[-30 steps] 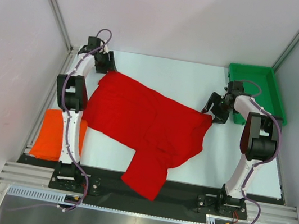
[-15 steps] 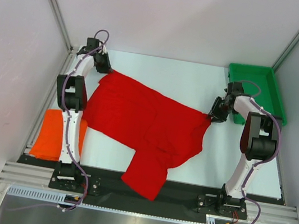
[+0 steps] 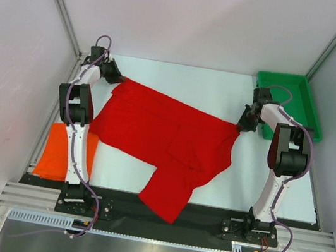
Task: Fold and stack the t-shirts
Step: Fold the tshirt
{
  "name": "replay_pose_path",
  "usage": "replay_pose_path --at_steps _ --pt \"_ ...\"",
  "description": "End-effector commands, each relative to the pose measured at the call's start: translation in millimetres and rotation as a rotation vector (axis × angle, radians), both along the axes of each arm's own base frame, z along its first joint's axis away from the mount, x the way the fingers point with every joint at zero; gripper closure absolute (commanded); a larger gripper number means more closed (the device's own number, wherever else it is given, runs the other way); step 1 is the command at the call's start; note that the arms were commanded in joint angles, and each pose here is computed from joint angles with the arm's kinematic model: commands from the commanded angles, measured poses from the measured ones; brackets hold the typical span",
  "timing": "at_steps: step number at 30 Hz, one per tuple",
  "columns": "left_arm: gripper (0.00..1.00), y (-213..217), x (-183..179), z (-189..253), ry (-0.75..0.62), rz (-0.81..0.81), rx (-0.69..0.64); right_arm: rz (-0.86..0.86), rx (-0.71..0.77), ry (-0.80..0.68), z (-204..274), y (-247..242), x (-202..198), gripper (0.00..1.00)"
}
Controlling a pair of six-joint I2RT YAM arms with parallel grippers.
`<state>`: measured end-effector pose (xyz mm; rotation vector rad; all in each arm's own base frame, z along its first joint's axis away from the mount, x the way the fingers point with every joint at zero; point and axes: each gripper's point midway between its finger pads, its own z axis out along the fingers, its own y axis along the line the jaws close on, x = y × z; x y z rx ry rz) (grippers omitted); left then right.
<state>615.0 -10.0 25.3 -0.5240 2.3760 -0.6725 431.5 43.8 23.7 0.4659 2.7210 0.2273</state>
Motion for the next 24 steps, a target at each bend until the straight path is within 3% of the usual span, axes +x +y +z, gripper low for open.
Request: replay_pose_path --at_steps 1,13,19,21,22,23,24 --pt "1.00 -8.9 8.1 11.7 -0.045 0.059 -0.052 -0.081 -0.164 -0.142 18.4 -38.2 51.5 1.00" --pt "1.00 -41.8 43.7 27.6 -0.145 0.112 -0.157 -0.091 -0.263 -0.320 34.0 -55.3 159.0 1.00" --pt "0.90 -40.5 48.6 22.5 -0.146 0.121 -0.156 -0.092 -0.281 -0.408 45.7 -58.8 201.2 1.00" --pt "0.79 -34.9 47.7 28.6 -0.151 0.126 -0.127 -0.094 -0.283 -0.412 44.2 -60.0 206.8 0.93" --pt "0.76 -30.0 46.5 32.3 -0.158 0.122 -0.097 -0.094 -0.278 -0.424 52.3 -59.9 210.0 0.85" --pt "0.72 -22.9 45.3 36.2 -0.160 0.130 -0.073 -0.093 -0.273 -0.432 57.4 -59.8 211.5 0.71" --pt "0.64 -17.0 40.6 53.7 -0.162 0.137 -0.042 -0.091 -0.270 -0.443 66.0 -58.3 212.2 0.66"
